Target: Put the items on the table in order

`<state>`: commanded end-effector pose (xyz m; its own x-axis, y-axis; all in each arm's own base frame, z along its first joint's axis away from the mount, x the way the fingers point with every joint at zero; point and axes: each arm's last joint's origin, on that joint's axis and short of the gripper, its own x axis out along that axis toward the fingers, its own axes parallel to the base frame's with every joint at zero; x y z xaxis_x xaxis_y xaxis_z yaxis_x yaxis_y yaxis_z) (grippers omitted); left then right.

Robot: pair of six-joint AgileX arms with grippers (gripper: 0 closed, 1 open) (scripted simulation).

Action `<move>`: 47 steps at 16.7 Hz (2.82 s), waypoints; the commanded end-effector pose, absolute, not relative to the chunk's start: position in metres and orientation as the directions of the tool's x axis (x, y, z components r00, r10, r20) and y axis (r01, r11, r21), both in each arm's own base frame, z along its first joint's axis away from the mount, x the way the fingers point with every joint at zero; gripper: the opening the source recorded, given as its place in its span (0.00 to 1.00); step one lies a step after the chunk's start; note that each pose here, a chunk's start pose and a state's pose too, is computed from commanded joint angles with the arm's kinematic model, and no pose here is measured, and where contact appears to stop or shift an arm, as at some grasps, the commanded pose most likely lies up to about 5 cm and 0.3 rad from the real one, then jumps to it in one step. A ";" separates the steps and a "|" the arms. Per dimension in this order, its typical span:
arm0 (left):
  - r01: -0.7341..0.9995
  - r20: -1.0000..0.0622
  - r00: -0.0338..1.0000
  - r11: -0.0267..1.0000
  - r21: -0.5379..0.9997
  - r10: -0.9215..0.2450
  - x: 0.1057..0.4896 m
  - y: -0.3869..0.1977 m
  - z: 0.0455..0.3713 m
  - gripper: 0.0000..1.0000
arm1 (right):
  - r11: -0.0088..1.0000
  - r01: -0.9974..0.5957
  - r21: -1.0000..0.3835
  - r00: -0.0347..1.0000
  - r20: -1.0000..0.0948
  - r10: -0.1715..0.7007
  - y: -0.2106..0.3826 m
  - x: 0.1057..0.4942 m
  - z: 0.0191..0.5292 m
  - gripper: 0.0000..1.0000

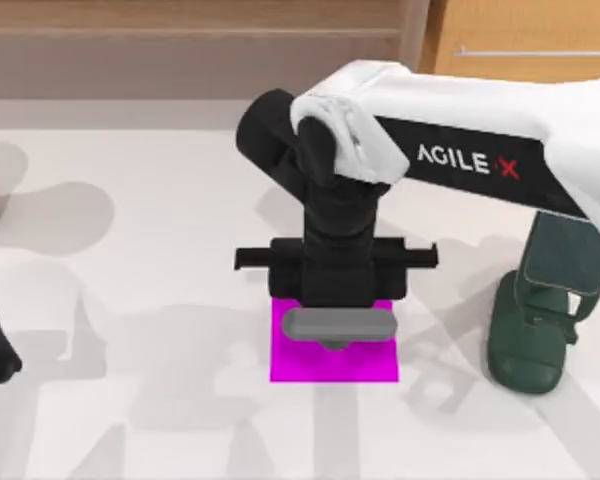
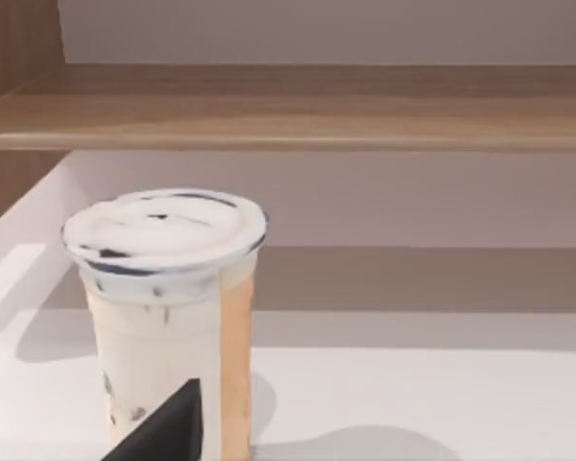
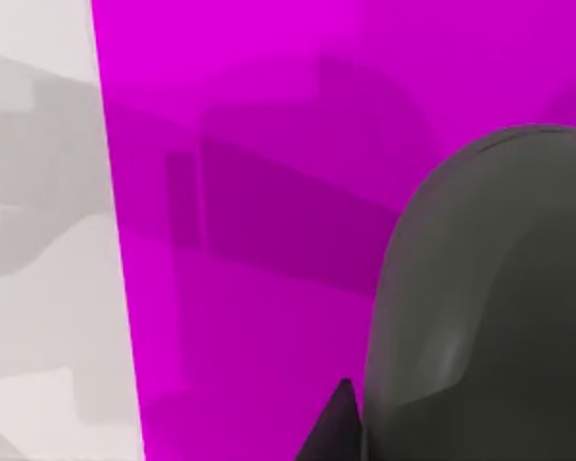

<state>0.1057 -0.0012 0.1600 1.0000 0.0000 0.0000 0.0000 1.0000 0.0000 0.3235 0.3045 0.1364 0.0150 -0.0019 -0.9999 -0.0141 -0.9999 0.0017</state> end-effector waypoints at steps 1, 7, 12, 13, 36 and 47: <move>0.000 0.000 1.000 1.000 0.000 0.000 0.106 -0.001 0.160 1.00 | -1.000 -0.013 0.002 0.015 -1.000 -0.002 0.305 0.323 0.135 0.00; 0.000 0.000 1.000 1.000 0.000 0.000 0.106 -0.001 0.160 1.00 | -1.000 -0.013 0.002 0.015 -1.000 -0.002 0.305 0.323 0.135 0.23; 0.000 0.000 1.000 1.000 0.000 0.000 0.106 -0.001 0.160 1.00 | -1.000 -0.013 0.002 0.015 -1.000 -0.002 0.305 0.323 0.135 0.60; 0.000 0.000 1.000 1.000 0.000 0.000 0.106 -0.001 0.160 1.00 | -1.000 -0.013 0.002 0.015 -1.000 -0.002 0.305 0.323 0.135 0.68; 0.000 0.000 1.000 1.000 0.000 0.000 0.106 -0.001 0.160 1.00 | -0.808 -0.508 -0.298 0.340 -0.931 0.130 0.167 0.398 0.258 1.00; 0.000 0.000 1.000 1.000 0.000 0.000 0.106 -0.001 0.160 1.00 | 0.280 -0.914 -0.294 0.272 -0.956 -0.113 -0.121 0.296 0.261 1.00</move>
